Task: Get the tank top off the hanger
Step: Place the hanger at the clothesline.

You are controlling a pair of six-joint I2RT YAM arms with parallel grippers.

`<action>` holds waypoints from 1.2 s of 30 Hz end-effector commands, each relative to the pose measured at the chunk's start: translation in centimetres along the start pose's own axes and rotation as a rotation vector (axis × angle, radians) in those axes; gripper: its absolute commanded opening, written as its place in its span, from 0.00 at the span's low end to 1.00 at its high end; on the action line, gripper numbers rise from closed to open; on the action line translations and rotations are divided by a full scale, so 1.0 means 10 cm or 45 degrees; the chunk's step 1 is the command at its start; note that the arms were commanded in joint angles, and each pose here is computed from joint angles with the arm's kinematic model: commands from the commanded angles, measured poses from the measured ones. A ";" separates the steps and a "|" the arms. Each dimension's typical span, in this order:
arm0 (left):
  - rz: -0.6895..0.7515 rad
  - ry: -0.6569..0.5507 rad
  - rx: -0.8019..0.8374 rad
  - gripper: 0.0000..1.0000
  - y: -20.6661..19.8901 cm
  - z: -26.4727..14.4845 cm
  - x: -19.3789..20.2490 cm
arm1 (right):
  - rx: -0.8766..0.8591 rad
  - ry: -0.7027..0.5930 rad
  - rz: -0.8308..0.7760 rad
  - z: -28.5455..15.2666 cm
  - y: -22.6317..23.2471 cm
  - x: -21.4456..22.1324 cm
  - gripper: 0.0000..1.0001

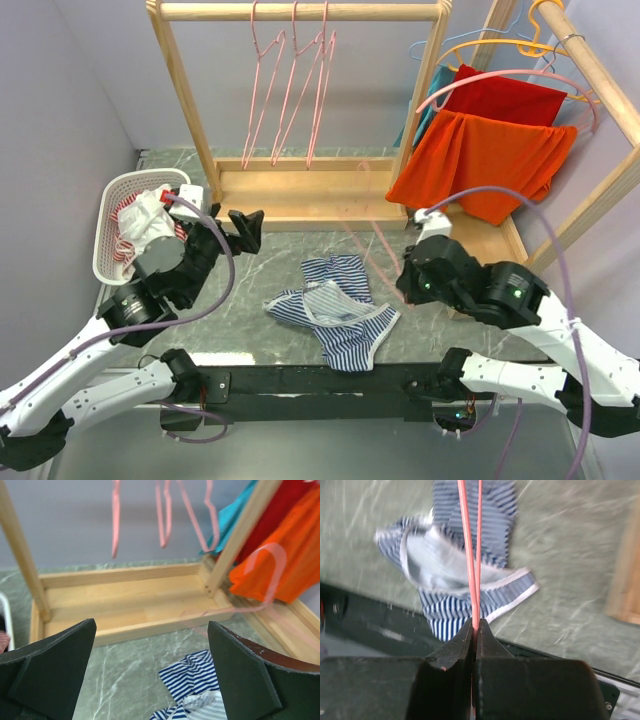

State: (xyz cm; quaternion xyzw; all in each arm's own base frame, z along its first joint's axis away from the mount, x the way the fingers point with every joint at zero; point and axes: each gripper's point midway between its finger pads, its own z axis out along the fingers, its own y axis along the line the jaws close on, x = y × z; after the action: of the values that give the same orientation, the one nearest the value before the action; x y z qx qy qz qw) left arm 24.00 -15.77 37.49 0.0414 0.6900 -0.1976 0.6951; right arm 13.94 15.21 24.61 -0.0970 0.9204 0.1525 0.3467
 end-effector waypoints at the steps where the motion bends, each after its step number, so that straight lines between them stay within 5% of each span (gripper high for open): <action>1: -0.014 0.045 -0.188 0.99 0.20 0.08 0.13 | 0.225 -0.292 0.163 -0.30 -0.33 -0.52 0.00; 18: -0.095 0.517 0.354 0.99 -0.70 0.16 1.31 | 0.358 -0.900 0.144 -0.52 -0.18 -2.43 0.00; 36: -0.077 0.647 0.464 0.99 -0.88 0.20 1.76 | 0.303 -0.890 0.030 -0.03 0.01 -3.23 0.00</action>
State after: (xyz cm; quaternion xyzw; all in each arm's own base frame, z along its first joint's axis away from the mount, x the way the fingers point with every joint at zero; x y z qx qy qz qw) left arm 22.66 -27.06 21.31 0.1877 0.8123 -0.2907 0.4695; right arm 35.98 17.18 45.00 0.0155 0.7712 0.0597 0.6336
